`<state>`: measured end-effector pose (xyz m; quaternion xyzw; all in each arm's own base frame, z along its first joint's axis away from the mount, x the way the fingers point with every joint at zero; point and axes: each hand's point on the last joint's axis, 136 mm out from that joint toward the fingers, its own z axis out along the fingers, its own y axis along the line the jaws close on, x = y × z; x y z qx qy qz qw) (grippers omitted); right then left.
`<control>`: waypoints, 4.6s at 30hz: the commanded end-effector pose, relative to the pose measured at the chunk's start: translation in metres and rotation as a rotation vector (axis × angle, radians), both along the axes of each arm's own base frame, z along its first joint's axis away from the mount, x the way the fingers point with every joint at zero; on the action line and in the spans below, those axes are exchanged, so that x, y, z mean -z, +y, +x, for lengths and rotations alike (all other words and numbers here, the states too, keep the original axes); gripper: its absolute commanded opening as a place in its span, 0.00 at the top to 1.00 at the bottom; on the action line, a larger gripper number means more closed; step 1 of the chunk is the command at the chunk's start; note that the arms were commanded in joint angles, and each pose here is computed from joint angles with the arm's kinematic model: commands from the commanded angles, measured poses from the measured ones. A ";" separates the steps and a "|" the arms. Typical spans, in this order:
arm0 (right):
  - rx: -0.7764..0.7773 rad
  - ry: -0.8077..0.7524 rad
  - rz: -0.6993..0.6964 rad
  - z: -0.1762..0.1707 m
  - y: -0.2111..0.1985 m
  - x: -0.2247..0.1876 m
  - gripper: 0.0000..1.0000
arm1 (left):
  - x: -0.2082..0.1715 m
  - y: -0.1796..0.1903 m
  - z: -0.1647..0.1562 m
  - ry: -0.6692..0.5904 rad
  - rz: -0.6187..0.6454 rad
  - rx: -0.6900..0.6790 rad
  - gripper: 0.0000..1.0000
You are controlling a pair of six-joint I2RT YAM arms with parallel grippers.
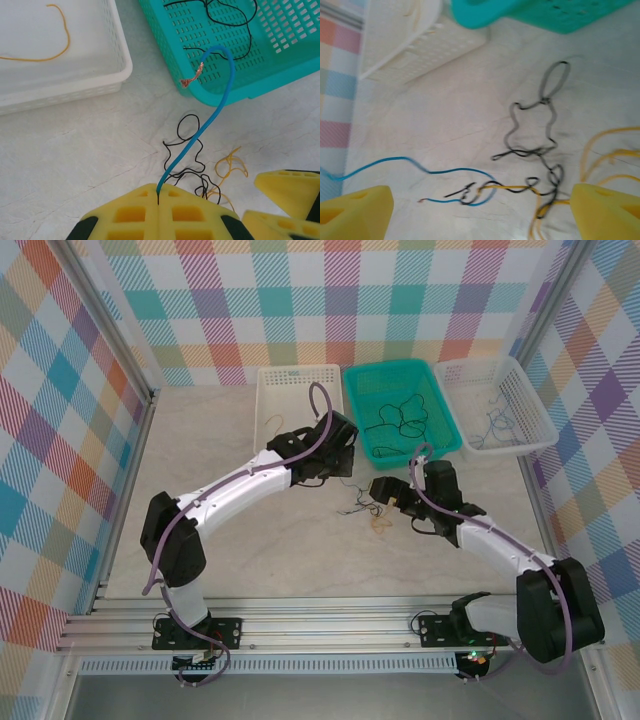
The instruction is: Untangle the cables
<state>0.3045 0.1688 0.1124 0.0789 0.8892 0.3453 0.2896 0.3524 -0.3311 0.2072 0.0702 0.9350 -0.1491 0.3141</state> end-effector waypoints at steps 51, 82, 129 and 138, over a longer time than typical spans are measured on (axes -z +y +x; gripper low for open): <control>-0.406 -0.253 -0.380 0.014 0.028 0.015 0.43 | -0.029 0.022 -0.005 -0.058 -0.023 -0.056 1.00; -0.140 0.131 -0.513 0.023 0.000 0.101 0.96 | -0.015 0.113 -0.002 -0.046 0.048 -0.275 1.00; -0.418 -0.301 0.079 -0.001 0.089 -0.072 0.10 | -0.054 0.039 -0.011 -0.012 -0.412 0.086 1.00; -0.381 -0.272 0.049 0.004 0.088 -0.052 0.10 | -0.059 0.035 -0.013 -0.015 -0.442 0.104 1.00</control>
